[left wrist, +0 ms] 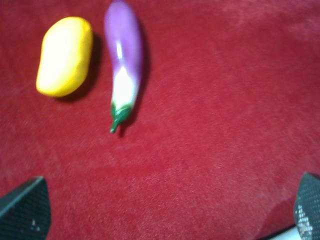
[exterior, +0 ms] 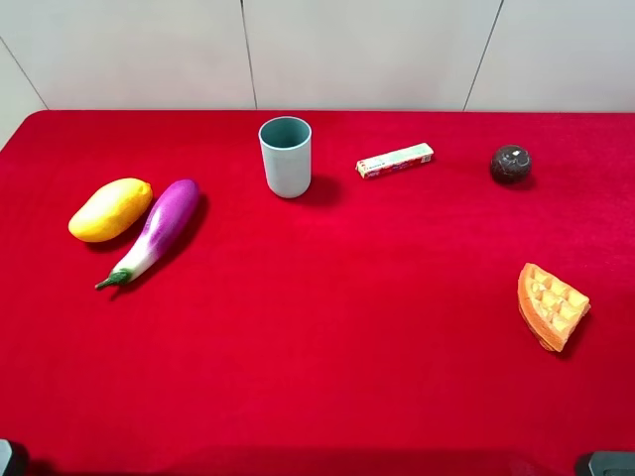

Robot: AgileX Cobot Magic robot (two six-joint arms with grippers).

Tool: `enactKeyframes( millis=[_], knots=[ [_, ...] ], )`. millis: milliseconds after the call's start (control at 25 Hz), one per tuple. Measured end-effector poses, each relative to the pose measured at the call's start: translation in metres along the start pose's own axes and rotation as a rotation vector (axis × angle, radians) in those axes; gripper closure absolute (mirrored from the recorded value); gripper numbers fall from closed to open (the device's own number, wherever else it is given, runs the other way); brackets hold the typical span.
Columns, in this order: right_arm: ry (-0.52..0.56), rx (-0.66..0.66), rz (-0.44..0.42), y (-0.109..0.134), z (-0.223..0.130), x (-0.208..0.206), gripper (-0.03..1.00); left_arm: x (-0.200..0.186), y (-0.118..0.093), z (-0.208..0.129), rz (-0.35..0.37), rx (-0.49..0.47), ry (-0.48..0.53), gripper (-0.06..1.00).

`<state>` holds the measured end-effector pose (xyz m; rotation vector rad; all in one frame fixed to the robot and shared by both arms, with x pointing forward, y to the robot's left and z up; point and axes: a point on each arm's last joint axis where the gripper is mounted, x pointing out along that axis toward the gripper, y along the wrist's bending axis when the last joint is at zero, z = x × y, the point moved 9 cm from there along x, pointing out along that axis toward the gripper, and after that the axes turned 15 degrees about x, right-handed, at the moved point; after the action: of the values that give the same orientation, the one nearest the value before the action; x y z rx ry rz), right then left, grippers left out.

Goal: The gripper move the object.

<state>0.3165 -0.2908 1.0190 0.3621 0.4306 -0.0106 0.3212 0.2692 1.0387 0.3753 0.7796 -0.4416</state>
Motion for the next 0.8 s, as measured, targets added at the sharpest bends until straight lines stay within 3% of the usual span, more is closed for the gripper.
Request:
enactKeyframes(
  millis=[480, 640, 800],
  knots=[
    [0.0, 0.0, 0.0, 0.0, 0.0, 0.0, 0.27, 0.024, 0.011, -0.045, 0.239, -0.189, -0.105, -0.02],
    [0.0, 0.0, 0.0, 0.0, 0.0, 0.0, 0.27, 0.02, 0.011, -0.054, 0.298, -0.194, -0.148, -0.02],
    [-0.001, 0.0, 0.0, 0.0, 0.0, 0.0, 0.27, 0.017, 0.01, -0.056, 0.309, -0.191, -0.168, -0.02]
  ],
)
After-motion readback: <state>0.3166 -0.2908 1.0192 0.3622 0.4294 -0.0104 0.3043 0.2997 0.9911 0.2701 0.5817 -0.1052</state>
